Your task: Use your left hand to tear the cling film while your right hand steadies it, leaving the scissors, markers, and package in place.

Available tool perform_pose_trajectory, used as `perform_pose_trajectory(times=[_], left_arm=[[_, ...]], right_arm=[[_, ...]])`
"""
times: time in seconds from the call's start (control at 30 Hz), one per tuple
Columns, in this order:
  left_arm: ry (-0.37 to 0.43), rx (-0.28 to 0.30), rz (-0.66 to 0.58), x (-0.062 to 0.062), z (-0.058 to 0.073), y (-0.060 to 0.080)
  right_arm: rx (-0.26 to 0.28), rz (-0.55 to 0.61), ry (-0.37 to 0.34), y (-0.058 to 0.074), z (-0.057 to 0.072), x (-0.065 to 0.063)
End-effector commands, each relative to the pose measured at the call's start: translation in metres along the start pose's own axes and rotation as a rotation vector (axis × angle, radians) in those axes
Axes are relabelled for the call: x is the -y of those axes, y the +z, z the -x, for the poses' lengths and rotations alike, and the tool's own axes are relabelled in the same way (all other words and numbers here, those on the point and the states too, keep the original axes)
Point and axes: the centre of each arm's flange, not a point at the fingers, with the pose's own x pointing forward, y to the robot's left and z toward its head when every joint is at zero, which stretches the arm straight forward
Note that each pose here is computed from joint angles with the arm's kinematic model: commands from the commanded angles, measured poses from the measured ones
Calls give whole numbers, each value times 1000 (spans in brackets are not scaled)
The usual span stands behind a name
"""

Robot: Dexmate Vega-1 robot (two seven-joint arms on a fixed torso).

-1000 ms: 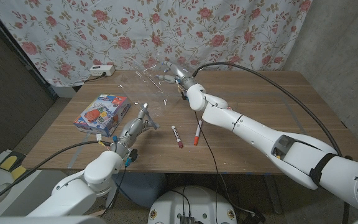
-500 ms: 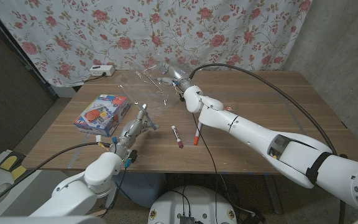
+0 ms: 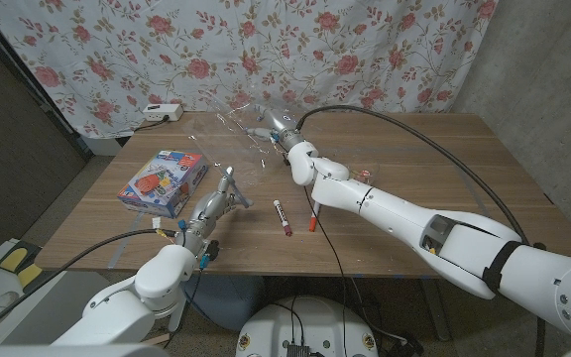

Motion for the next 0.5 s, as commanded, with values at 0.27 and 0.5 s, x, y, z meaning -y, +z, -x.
perform_pose_trajectory(times=[0.27, 0.5], left_arm=[[0, -4, 5, 2, 5, -2], [-4, -2, 5, 3, 7, -2]], right_arm=[[4, 59, -3, -3, -2, -21], [-11, 80, 21, -4, -8, -26]])
